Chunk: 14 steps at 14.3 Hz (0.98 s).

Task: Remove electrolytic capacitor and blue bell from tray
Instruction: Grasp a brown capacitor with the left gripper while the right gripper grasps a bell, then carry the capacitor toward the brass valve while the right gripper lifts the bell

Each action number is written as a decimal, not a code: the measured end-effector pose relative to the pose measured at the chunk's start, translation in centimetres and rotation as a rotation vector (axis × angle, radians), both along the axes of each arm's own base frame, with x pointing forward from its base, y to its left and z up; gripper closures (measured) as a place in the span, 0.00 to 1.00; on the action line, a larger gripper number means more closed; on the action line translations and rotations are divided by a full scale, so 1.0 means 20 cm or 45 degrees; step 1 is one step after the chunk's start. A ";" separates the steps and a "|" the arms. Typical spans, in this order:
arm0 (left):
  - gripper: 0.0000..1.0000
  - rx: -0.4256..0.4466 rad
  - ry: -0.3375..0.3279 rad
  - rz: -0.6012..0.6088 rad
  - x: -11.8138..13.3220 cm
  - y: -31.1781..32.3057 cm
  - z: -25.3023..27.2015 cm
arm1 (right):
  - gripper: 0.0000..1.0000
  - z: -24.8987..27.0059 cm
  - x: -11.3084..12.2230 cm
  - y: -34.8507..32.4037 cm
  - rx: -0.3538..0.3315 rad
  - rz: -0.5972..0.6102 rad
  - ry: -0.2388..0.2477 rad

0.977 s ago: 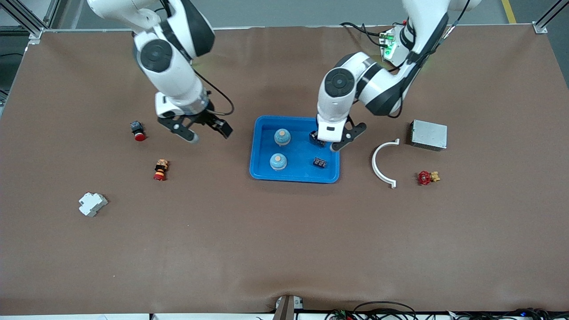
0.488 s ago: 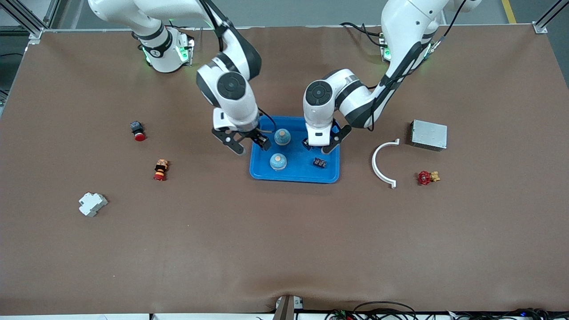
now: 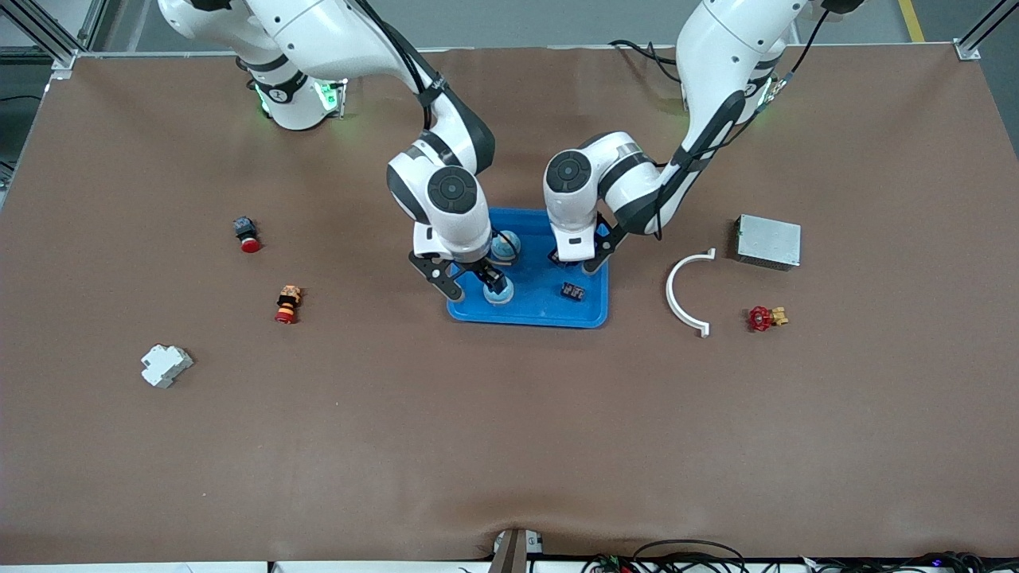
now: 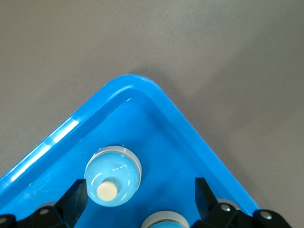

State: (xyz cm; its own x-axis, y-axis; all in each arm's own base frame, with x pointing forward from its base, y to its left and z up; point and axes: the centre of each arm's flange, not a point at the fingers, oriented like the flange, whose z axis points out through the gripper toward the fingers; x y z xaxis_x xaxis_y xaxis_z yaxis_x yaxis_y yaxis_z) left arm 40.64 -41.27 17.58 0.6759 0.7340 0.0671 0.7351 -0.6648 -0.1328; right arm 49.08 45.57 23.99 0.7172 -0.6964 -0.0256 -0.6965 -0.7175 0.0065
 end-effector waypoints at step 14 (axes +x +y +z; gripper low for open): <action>0.68 0.060 -0.112 0.113 0.29 0.26 0.36 | 0.00 -0.17 0.00 0.15 0.012 -0.073 -0.047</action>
State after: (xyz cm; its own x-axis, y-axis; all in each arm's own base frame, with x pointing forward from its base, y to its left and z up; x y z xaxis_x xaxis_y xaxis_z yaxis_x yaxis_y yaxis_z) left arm 46.46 -36.07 24.70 0.5983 0.7854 0.1587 0.8011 -0.5911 -0.0947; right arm 49.10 48.58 20.59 0.6769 -0.7360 -0.0063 -0.7359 -0.6766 -0.0264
